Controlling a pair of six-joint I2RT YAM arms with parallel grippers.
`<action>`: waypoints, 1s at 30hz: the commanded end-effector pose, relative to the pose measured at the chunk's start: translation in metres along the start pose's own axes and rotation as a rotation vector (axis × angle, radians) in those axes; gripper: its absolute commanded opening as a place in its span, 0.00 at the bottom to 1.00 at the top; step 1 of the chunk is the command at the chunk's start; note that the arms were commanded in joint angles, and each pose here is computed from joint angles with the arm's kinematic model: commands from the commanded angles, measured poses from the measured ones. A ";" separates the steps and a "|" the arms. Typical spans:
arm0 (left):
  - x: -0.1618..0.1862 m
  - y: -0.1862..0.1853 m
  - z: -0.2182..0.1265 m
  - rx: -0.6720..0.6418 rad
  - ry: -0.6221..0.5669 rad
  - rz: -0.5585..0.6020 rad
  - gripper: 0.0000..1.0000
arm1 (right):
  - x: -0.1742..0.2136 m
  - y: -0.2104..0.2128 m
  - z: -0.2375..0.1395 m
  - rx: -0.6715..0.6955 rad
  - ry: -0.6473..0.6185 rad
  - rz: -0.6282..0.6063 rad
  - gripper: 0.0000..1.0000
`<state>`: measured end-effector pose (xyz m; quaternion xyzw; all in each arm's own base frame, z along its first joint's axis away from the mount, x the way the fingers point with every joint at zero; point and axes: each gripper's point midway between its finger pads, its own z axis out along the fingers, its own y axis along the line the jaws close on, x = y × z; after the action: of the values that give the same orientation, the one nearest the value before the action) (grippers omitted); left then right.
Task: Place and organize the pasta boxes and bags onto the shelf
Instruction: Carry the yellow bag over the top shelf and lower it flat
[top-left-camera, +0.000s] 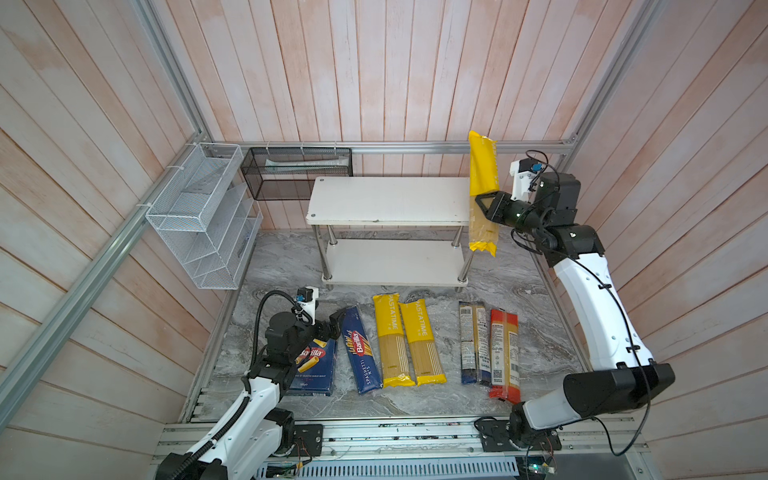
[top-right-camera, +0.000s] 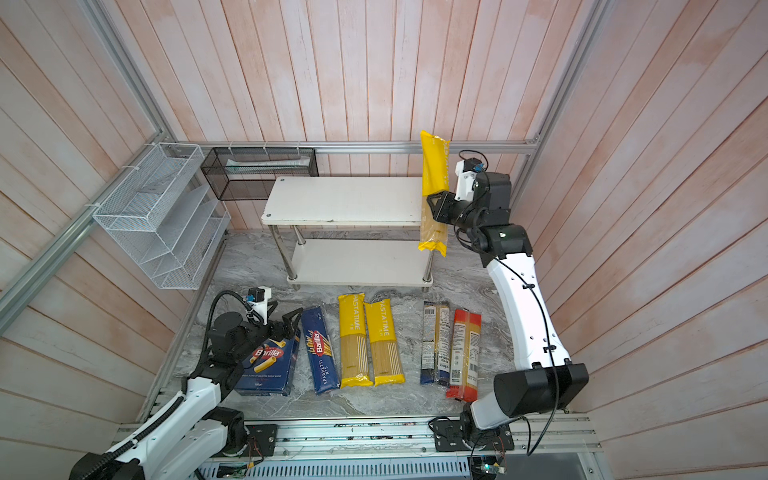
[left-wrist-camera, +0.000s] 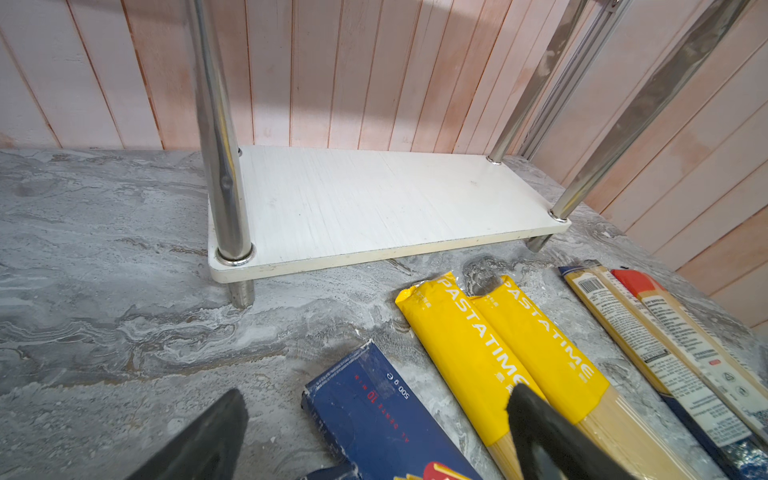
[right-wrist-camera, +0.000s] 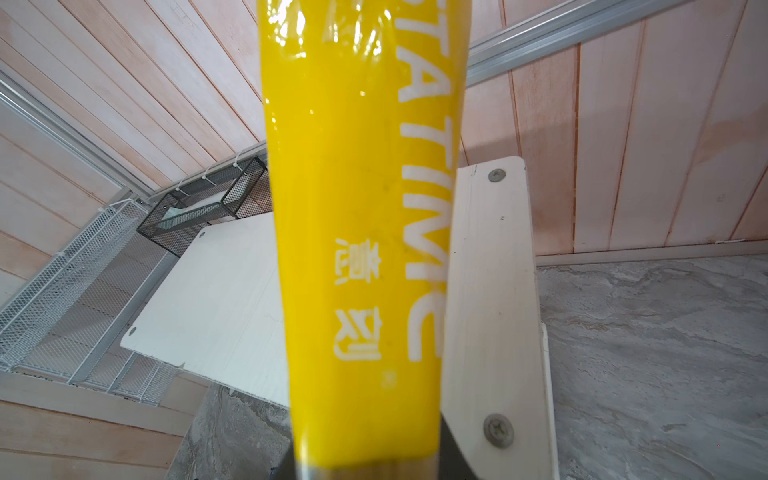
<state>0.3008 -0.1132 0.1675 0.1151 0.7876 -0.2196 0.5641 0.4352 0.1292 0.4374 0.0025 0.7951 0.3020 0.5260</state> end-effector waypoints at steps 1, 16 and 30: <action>-0.005 -0.005 0.000 0.022 -0.014 0.024 1.00 | -0.060 0.043 -0.023 -0.137 -0.205 -0.075 0.00; -0.005 -0.004 0.003 0.024 -0.005 0.023 1.00 | -0.053 0.022 0.006 -0.081 -0.167 -0.037 0.09; -0.004 -0.005 0.002 0.025 -0.008 0.024 1.00 | -0.044 0.008 0.018 -0.049 -0.147 0.008 0.35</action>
<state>0.3014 -0.1138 0.1623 0.1152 0.7926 -0.2203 0.5568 0.4650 0.1315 0.4194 0.0315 0.8017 0.3092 0.5106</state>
